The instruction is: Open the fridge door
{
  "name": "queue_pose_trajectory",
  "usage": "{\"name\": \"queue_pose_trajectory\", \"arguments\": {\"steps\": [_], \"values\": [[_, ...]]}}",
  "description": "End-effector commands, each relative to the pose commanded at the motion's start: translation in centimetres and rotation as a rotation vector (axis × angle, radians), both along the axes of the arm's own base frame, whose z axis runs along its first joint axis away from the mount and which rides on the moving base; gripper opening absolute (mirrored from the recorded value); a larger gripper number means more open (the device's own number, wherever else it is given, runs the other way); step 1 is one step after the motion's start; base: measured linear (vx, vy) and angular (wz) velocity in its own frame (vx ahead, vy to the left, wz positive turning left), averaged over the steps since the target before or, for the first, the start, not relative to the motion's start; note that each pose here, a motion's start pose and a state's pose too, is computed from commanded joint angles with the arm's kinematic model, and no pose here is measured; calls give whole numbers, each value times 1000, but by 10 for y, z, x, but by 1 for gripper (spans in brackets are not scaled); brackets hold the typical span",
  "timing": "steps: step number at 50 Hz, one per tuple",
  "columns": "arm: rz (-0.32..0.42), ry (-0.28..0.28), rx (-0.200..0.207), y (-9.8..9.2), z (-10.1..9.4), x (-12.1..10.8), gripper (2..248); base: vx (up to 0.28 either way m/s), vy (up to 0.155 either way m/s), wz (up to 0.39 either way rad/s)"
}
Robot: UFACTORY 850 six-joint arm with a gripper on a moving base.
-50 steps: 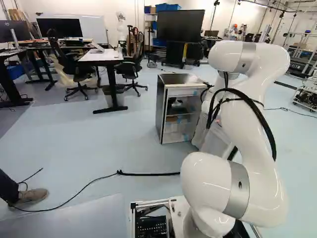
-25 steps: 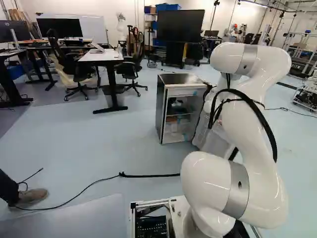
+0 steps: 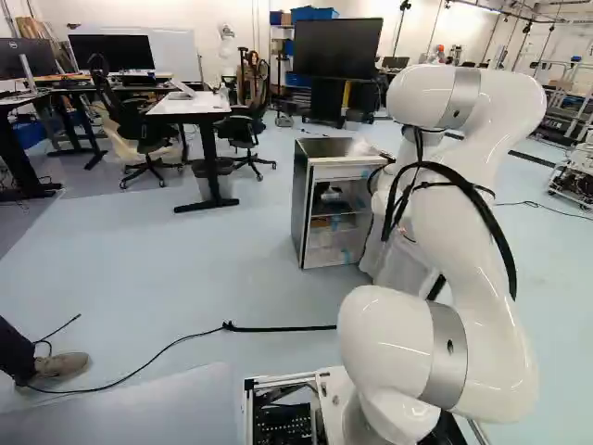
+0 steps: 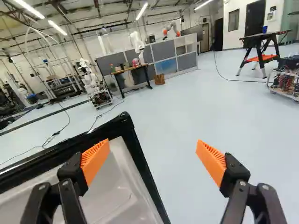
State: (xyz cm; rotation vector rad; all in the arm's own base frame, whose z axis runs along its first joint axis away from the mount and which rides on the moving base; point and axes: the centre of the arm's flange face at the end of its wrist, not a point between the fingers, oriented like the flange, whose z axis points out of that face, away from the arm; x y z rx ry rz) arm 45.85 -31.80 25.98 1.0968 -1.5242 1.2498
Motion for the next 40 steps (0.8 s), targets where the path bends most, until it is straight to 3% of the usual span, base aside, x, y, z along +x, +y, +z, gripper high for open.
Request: {"name": "queue_pose_trajectory", "arguments": {"steps": [19,40], "values": [[127,6,-16,28,1,25,247,0,0,0],[144,-42,-48,8,-3,65,247,0,0,0]]}}
